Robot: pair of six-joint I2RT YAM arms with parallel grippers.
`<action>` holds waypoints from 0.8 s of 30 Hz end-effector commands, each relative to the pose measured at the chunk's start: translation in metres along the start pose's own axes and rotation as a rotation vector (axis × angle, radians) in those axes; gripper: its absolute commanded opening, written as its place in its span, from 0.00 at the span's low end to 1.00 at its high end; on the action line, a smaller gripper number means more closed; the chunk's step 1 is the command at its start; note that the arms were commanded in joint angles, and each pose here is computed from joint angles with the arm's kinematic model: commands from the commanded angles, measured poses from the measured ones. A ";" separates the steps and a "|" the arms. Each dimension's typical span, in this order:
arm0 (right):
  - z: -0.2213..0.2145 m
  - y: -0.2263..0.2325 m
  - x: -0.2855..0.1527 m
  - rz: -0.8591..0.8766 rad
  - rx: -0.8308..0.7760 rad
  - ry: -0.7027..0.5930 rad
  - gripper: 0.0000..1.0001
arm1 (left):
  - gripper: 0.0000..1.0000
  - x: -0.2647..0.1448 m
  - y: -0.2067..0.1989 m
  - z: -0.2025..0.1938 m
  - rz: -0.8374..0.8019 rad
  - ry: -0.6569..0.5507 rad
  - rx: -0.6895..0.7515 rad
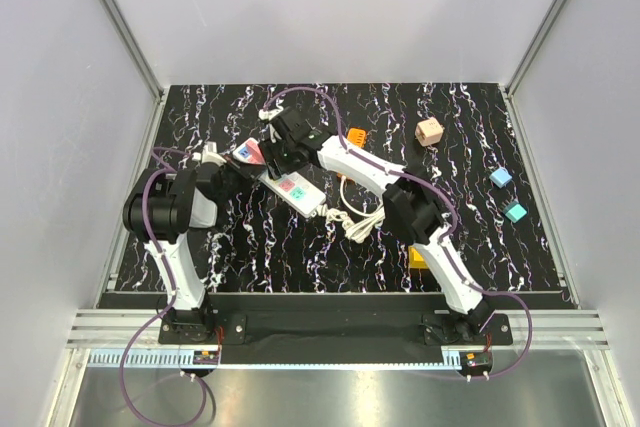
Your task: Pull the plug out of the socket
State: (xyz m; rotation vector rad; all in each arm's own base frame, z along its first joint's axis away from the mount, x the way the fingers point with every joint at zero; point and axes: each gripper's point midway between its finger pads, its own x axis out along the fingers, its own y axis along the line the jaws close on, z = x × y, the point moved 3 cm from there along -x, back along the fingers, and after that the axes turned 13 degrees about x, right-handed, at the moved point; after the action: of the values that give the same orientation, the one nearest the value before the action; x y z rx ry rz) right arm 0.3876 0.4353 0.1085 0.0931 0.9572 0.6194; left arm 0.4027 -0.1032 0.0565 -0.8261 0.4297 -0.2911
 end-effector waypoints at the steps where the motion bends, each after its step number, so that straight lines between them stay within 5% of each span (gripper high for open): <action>1: 0.013 0.010 -0.002 -0.016 -0.050 -0.050 0.64 | 0.00 0.005 0.003 0.002 0.004 0.009 0.012; 10: 0.010 0.013 0.010 -0.080 -0.090 -0.058 0.61 | 0.00 0.006 0.014 -0.005 0.073 0.048 0.006; 18: 0.009 0.017 0.015 -0.124 -0.101 -0.065 0.43 | 0.00 0.007 0.019 -0.012 0.108 0.078 0.006; 24: 0.007 0.017 0.016 -0.136 -0.096 -0.064 0.42 | 0.00 0.002 0.020 -0.016 0.121 0.085 0.003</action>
State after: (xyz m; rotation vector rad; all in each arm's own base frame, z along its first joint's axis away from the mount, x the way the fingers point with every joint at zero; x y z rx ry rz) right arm 0.3968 0.4478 0.0988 -0.0426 0.8834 0.5248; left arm 0.4110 -0.1056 0.0552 -0.8255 0.4683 -0.2781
